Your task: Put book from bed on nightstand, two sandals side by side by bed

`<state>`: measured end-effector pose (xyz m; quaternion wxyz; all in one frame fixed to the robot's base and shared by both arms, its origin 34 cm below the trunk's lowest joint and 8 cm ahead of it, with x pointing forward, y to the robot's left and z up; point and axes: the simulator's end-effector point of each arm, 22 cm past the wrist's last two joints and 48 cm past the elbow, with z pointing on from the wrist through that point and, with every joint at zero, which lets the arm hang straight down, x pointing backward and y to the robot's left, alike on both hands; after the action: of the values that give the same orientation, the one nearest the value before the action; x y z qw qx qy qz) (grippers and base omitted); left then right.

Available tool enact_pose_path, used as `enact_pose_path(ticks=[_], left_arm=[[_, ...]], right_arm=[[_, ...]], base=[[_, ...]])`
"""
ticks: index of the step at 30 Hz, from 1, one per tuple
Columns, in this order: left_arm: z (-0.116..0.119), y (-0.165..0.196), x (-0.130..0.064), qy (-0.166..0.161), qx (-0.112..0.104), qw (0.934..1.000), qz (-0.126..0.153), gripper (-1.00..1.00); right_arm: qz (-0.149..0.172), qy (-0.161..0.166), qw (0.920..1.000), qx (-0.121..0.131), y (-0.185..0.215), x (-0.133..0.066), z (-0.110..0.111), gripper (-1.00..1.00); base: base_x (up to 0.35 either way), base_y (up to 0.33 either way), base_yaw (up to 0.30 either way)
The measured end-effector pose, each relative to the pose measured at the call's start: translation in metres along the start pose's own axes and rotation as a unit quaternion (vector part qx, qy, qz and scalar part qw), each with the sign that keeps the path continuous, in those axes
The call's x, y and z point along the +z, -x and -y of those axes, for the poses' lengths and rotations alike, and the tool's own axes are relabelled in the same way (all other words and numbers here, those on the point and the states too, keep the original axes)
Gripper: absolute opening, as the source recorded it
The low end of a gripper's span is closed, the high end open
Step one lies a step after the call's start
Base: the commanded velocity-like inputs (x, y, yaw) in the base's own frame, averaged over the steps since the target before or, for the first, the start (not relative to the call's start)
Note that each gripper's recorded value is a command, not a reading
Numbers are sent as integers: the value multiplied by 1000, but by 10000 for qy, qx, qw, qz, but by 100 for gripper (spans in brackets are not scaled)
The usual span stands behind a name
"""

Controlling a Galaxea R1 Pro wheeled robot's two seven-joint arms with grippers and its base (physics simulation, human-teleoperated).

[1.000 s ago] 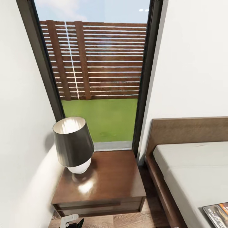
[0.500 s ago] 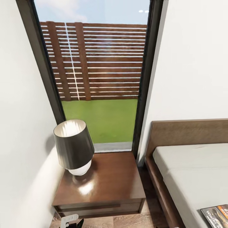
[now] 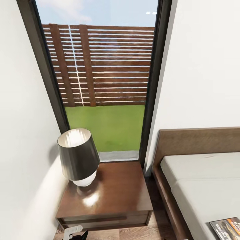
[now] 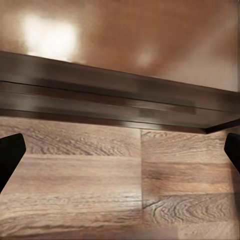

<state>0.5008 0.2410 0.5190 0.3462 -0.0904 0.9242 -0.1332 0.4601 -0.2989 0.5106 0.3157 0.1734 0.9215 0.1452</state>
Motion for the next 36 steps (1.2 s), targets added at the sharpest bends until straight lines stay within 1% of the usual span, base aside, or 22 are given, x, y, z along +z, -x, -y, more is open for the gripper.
enact_pose_path(ticks=[36], left_arm=[[18, 35, -41, -1, 5, 10000, -8, 100]], right_arm=[[-6, -1, 10000, 2, 30, -43, -22, 100]], base=[[0, 0, 0]])
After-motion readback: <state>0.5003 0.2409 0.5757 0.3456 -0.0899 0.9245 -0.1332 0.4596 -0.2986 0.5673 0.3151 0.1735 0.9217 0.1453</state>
